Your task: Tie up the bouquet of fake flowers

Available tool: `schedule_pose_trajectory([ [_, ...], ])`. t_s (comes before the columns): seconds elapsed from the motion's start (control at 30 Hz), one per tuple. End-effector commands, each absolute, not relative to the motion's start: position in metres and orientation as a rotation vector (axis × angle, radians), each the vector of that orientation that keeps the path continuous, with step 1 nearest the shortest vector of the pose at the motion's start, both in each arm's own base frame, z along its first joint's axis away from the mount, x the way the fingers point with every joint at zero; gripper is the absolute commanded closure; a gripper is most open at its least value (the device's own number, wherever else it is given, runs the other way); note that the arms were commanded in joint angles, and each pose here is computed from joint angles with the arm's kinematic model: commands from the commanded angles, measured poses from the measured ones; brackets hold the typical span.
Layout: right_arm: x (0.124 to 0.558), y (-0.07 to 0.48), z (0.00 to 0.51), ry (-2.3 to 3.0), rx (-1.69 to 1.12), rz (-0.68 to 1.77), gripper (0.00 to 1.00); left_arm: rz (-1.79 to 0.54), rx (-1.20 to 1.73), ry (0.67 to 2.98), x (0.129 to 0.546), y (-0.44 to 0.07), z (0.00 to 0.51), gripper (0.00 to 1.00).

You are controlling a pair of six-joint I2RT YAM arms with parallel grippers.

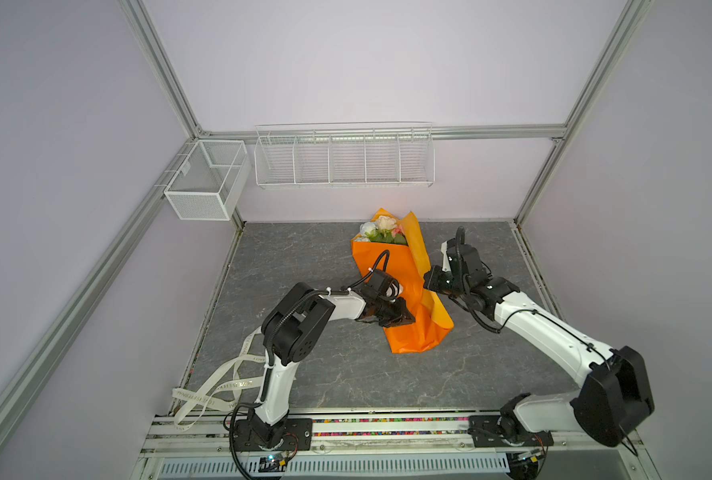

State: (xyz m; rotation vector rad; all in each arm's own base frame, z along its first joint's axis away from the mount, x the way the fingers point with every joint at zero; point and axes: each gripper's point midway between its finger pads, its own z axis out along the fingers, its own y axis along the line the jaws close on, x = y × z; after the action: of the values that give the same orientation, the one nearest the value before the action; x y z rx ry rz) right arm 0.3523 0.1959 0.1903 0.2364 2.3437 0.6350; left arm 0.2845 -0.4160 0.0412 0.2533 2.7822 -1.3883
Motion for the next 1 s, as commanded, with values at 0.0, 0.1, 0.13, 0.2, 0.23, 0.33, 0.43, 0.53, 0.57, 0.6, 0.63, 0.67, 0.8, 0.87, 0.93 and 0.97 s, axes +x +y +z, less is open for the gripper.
schedule_pose_trajectory([
  [0.0,0.347,0.174,0.189,2.32,0.341,0.592,0.93,-1.363,0.333,2.712,0.304,-0.429,0.061,0.86],
  [0.1,0.345,0.169,0.189,2.313,0.362,0.609,0.94,-1.332,0.326,2.694,0.325,-0.432,0.067,0.85],
  [0.13,0.345,0.169,0.189,2.315,0.363,0.62,0.93,-1.323,0.314,2.685,0.334,-0.433,0.069,0.85],
  [0.2,0.345,0.171,0.186,2.326,0.362,0.637,0.94,-1.309,0.293,2.675,0.35,-0.435,0.067,0.85],
  [0.23,0.346,0.171,0.185,2.329,0.362,0.64,0.93,-1.298,0.279,2.671,0.359,-0.436,0.065,0.85],
  [0.33,0.347,0.176,0.185,2.335,0.348,0.659,0.94,-1.263,0.24,2.672,0.377,-0.436,0.057,0.86],
  [0.43,0.349,0.178,0.184,2.341,0.337,0.666,0.93,-1.231,0.213,2.699,0.386,-0.436,0.04,0.89],
  [0.53,0.351,0.18,0.182,2.342,0.333,0.669,0.94,-1.237,0.194,2.734,0.385,-0.437,0.025,0.91],
  [0.57,0.352,0.181,0.182,2.342,0.33,0.672,0.93,-1.229,0.184,2.746,0.385,-0.436,0.021,0.91],
  [0.6,0.353,0.181,0.183,2.34,0.328,0.676,0.93,-1.218,0.179,2.762,0.384,-0.435,0.017,0.91],
  [0.63,0.354,0.182,0.184,2.338,0.326,0.678,0.94,-1.201,0.173,2.78,0.384,-0.434,0.013,0.91],
  [0.67,0.354,0.183,0.183,2.338,0.326,0.68,0.94,-1.186,0.166,2.788,0.384,-0.433,0.011,0.91],
  [0.8,0.357,0.184,0.184,2.316,0.34,0.694,0.93,-1.118,0.153,2.808,0.388,-0.428,0.007,0.85],
  [0.87,0.359,0.191,0.188,2.302,0.312,0.731,0.93,-1.092,0.142,2.806,0.395,-0.428,0.009,0.84],
  [0.93,0.361,0.202,0.189,2.306,0.278,0.778,0.93,-1.107,0.138,2.797,0.399,-0.43,0.014,0.8],
  [0.97,0.361,0.207,0.188,2.318,0.262,0.796,0.93,-1.115,0.134,2.79,0.401,-0.431,0.017,0.76],
])
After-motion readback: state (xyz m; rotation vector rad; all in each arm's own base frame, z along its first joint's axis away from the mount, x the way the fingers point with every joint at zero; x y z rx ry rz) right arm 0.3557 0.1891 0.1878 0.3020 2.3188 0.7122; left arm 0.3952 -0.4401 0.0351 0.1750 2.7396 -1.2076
